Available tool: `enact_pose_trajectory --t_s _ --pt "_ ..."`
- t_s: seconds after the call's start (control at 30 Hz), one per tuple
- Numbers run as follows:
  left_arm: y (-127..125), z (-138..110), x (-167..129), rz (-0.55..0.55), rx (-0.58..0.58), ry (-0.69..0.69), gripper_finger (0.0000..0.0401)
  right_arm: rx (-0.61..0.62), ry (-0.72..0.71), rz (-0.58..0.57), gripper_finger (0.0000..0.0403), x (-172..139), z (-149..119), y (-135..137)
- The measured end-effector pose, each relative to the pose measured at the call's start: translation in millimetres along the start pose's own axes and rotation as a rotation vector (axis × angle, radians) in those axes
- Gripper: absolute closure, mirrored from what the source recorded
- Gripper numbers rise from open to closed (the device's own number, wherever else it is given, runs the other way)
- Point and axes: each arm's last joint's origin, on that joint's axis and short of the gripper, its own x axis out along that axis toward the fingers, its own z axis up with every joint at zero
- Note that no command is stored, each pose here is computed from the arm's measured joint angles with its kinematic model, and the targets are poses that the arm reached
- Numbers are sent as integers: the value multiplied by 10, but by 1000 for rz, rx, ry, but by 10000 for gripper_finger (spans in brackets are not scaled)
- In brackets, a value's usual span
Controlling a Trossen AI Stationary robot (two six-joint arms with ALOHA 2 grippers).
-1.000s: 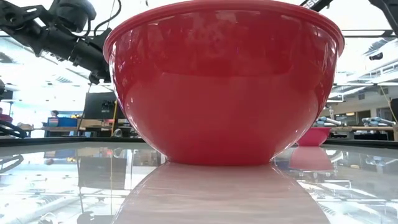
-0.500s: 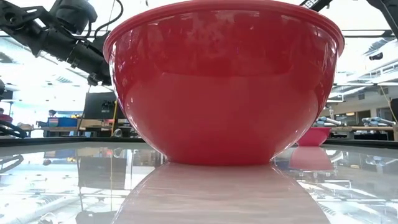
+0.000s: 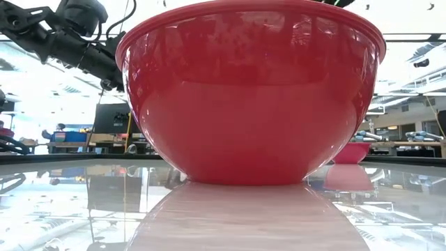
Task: Nest bowls inside each other
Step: Stack the orange bowl on top of the red bowl
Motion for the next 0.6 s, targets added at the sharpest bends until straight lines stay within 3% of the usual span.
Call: enact_pose_trajectory --t_s 0.1,0.2,0.43,0.6 --pt "21 8 8 12 -6 -7 252 14 -31 66 380 -370 -14 167" --pt "22 10 8 13 -8 -9 252 6 49 126 381 -599 -178 380" --pt "21 34 7 11 -26 -32 252 -61 238 256 373 -742 -886 1042" --pt "21 81 4 9 -45 -78 252 -106 259 200 375 -722 -1297 1335"
